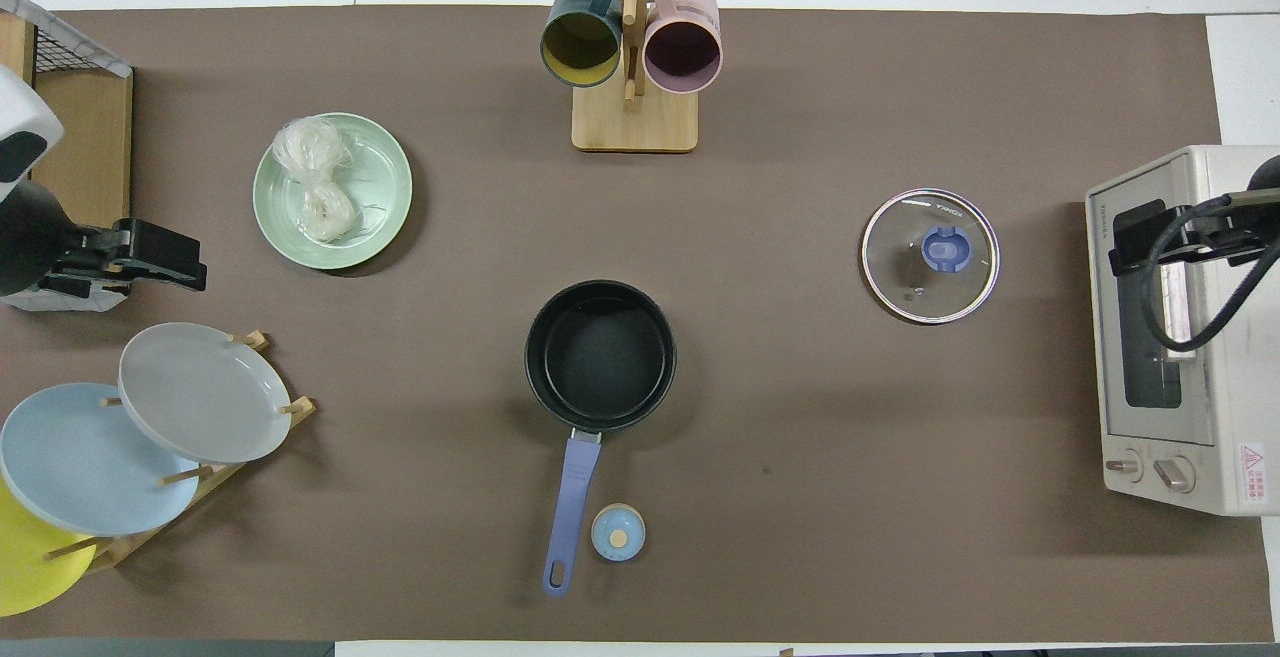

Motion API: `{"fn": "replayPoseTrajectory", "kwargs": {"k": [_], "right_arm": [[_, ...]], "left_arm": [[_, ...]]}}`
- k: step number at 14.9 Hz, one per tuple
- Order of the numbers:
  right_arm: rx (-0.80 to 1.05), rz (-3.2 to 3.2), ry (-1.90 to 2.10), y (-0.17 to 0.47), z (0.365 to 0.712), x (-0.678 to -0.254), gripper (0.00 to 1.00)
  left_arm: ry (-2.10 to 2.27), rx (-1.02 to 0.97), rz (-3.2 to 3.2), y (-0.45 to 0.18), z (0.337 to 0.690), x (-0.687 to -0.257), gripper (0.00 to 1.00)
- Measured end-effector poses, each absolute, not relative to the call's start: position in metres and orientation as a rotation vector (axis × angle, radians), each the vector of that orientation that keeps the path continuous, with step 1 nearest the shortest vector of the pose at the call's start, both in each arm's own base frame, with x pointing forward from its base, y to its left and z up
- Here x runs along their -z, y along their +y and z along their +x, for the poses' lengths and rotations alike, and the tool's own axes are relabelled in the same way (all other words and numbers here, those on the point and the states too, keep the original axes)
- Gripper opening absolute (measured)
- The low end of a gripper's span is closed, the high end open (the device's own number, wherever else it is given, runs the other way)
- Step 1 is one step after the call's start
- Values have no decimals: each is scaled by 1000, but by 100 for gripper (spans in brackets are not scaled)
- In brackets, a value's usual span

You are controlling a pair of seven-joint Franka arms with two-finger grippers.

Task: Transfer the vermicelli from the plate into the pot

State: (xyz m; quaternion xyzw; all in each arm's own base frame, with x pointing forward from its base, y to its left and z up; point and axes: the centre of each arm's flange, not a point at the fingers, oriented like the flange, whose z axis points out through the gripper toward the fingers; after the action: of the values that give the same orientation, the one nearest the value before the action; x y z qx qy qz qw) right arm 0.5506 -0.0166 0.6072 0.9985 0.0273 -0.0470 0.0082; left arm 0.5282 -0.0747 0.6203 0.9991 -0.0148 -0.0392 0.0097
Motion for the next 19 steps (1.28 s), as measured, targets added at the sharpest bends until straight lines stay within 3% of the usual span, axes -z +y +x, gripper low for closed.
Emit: {"fn": "replayPoseTrajectory", "kwargs": {"k": [15,19], "right_arm": [[116,3121,116,-14,552,-605,100],[43,3115,194,11,577,-560,100]], "left_arm": [[-49,120,3119,-76,528,-621,100],[-55,110,3119,-78,529,-621,100]]}}
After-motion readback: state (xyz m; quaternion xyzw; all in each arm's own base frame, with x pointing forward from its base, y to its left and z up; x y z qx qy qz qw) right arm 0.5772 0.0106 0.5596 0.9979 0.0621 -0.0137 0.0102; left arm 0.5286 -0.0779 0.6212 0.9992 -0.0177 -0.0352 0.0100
